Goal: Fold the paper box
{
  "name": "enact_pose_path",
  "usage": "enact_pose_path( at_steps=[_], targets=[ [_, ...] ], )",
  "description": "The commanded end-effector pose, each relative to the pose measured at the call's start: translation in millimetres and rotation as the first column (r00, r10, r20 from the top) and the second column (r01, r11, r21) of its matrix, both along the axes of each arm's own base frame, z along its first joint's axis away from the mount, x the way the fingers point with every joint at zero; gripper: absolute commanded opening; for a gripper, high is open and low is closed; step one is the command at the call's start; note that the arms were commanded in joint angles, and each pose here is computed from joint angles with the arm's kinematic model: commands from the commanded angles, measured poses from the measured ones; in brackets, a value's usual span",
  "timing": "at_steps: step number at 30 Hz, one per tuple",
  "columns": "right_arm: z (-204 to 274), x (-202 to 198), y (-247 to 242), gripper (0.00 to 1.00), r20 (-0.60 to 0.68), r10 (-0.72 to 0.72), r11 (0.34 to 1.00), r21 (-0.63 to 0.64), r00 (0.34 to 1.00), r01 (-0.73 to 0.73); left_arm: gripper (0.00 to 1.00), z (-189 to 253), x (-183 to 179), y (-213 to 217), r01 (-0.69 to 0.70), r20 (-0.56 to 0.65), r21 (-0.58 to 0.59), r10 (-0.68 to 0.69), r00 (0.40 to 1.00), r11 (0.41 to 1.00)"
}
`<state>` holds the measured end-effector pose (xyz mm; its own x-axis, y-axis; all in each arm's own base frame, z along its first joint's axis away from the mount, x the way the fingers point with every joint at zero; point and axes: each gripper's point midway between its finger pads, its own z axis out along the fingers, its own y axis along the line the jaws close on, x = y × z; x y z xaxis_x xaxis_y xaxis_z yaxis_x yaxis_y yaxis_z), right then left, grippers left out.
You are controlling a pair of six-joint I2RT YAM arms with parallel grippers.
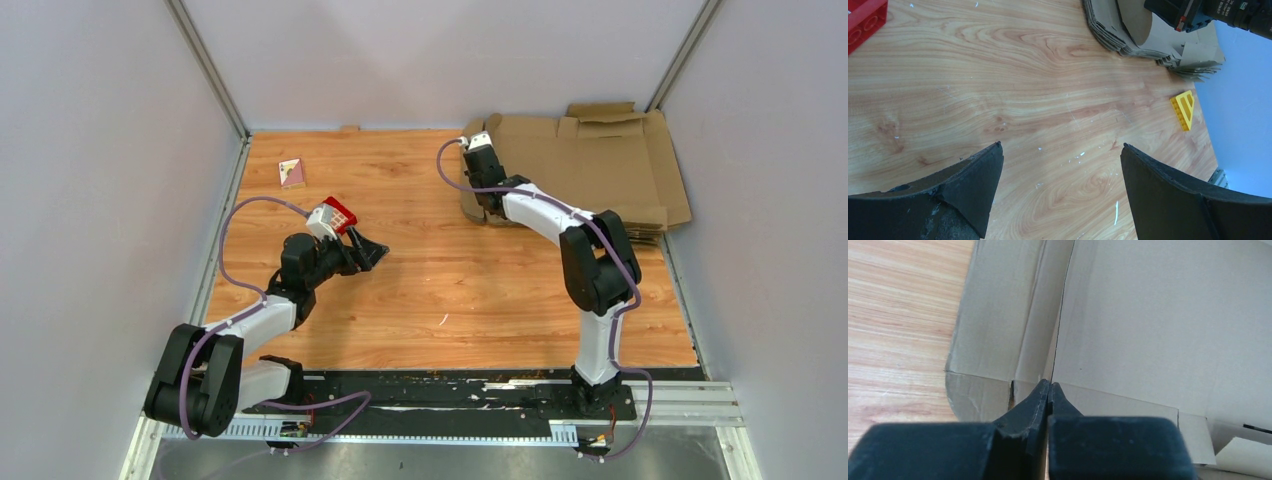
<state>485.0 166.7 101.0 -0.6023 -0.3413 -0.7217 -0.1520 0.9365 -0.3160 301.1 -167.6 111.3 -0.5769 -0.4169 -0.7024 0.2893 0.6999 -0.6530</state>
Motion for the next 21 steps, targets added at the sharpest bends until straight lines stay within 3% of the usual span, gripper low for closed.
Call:
enact_pose_path(
  at_steps=[1,10,17,21],
  targets=[
    [23.9,8.6,-18.9,0.0,0.063,-0.062,0.996,-0.064,0.996,0.066,0.94,20.3,8.1,-3.8,0.015,0.072,0.001,-0.015,0.997,1.0],
    [83.0,-12.1,27.5,0.0,0.104,0.09,0.992,0.076,0.99,-0.098,0.94,21.2,8.1,-2.4,0.008,0.076,0.007,-0.009,0.997,1.0],
    [117.2,-69.1,79.5,0.0,0.113,0.23,0.969,0.07,0.967,-0.239,0.94,24.6,7.2,3.7,-0.024,0.09,0.018,0.022,0.996,1.0],
    [120.2,-108.7,117.3,0.01,0.088,0.353,0.919,0.152,0.931,-0.363,0.95,27.6,6.3,11.6,-0.069,0.106,0.026,0.066,0.992,0.997]
  ],
)
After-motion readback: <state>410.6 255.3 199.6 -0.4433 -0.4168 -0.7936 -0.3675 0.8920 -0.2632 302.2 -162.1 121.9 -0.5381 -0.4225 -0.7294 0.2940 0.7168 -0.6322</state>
